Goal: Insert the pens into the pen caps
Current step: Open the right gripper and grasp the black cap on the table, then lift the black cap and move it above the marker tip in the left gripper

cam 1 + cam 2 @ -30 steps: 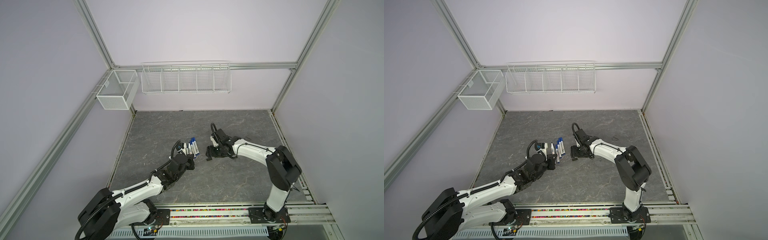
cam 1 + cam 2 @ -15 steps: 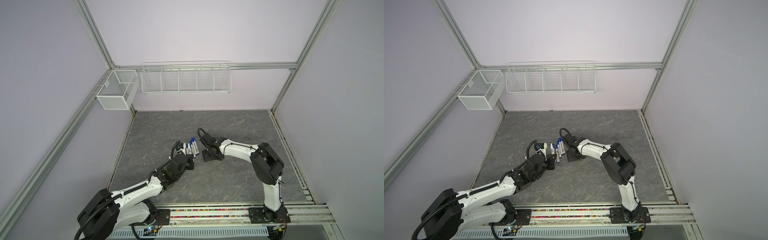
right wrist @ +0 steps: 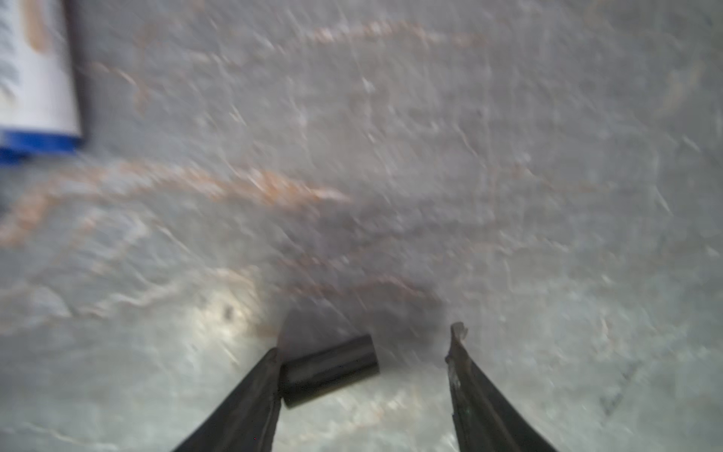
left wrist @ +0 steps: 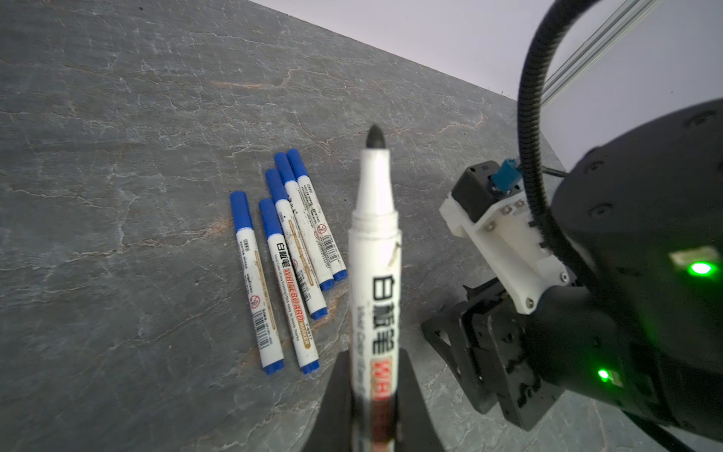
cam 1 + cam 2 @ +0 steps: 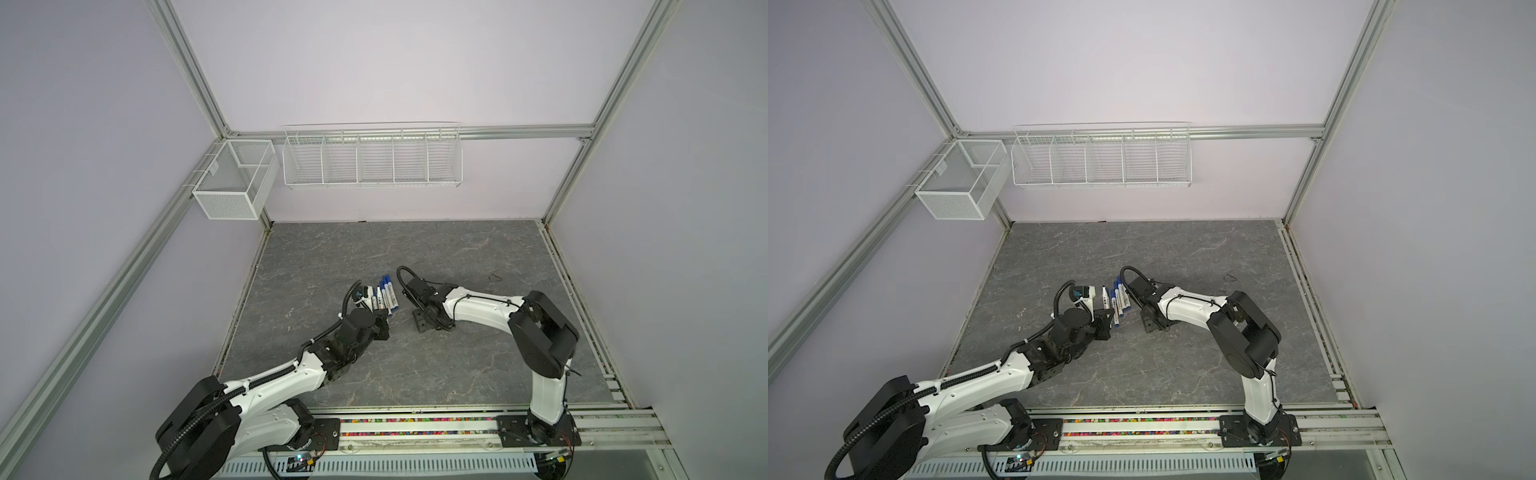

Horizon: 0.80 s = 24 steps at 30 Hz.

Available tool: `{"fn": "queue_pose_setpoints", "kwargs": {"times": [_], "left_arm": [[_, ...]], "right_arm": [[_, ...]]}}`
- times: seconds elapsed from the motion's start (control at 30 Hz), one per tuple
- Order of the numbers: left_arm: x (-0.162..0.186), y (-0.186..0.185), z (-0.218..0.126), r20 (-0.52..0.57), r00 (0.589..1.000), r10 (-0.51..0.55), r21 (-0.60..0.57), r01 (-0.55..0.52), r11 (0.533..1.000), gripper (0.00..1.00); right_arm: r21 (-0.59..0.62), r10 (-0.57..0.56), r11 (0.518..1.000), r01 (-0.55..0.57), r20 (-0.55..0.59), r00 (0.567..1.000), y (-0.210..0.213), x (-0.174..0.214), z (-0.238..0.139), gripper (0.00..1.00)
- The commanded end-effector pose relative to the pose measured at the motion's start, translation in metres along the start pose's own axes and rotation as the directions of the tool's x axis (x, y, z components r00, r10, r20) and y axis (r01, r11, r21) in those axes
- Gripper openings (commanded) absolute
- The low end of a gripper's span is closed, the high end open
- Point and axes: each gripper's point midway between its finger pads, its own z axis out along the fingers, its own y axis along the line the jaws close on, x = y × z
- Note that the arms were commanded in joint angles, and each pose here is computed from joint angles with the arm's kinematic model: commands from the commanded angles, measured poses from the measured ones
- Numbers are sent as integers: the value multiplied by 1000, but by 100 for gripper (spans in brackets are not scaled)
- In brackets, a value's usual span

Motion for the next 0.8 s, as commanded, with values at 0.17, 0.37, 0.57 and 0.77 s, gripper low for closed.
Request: {"fn": "queue_pose_setpoints", "kwargs": {"times": [0.17, 0.37, 0.57, 0.77], "left_arm": [[2, -2, 3, -7, 1000, -15, 16, 15, 1000, 0], [3, -2, 4, -11, 1000, -17, 19, 17, 1000, 0], [5, -2, 4, -17, 1000, -13, 21, 14, 1000, 0], [4, -2, 3, -16, 1000, -12, 23, 13, 1000, 0]], "right_arm": [[-104, 60, 993, -63, -30, 998, -12, 31, -11, 68], [-216, 139, 965, -150, -66, 988, -9, 33, -8, 64], [-237, 161, 954, -186, -119, 980, -6, 31, 0, 53], [-218, 158, 957, -190, -156, 975, -5, 35, 6, 37]]}}
